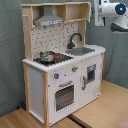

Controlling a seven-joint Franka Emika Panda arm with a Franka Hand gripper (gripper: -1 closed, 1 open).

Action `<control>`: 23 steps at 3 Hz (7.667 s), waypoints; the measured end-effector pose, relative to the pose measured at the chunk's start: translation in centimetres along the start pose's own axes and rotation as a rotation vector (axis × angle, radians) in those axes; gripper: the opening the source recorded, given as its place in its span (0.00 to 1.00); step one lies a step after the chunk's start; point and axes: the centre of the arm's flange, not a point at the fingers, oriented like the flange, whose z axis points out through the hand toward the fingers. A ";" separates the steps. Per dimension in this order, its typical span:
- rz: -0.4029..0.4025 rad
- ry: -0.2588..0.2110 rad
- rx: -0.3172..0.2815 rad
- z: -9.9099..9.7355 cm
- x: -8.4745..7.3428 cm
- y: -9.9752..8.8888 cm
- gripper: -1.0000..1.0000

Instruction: Play with the kitchen

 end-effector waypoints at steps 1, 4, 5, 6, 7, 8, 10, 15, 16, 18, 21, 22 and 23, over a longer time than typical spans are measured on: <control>-0.001 0.016 0.035 1.2 1.8 -1.0 0.00; -0.003 0.061 0.125 4.2 6.6 -4.3 0.00; -0.003 0.064 0.151 5.6 7.4 -5.3 0.00; 0.001 0.066 0.181 6.7 8.3 -6.2 0.00; 0.010 0.097 0.188 4.7 10.9 -6.6 0.00; 0.004 0.109 0.182 2.9 11.9 -7.1 0.00; -0.013 0.118 0.176 0.1 13.1 -8.3 1.00; -0.197 0.043 0.410 -10.5 15.4 -19.5 1.00; -0.239 0.007 0.481 -10.9 15.1 -21.1 1.00; -0.326 -0.051 0.624 -9.7 14.2 -23.3 1.00; -0.484 -0.121 0.856 -8.0 13.6 -24.5 1.00; -0.519 -0.134 0.917 -7.6 13.7 -25.1 1.00; -0.552 -0.146 0.973 -6.9 13.9 -25.8 1.00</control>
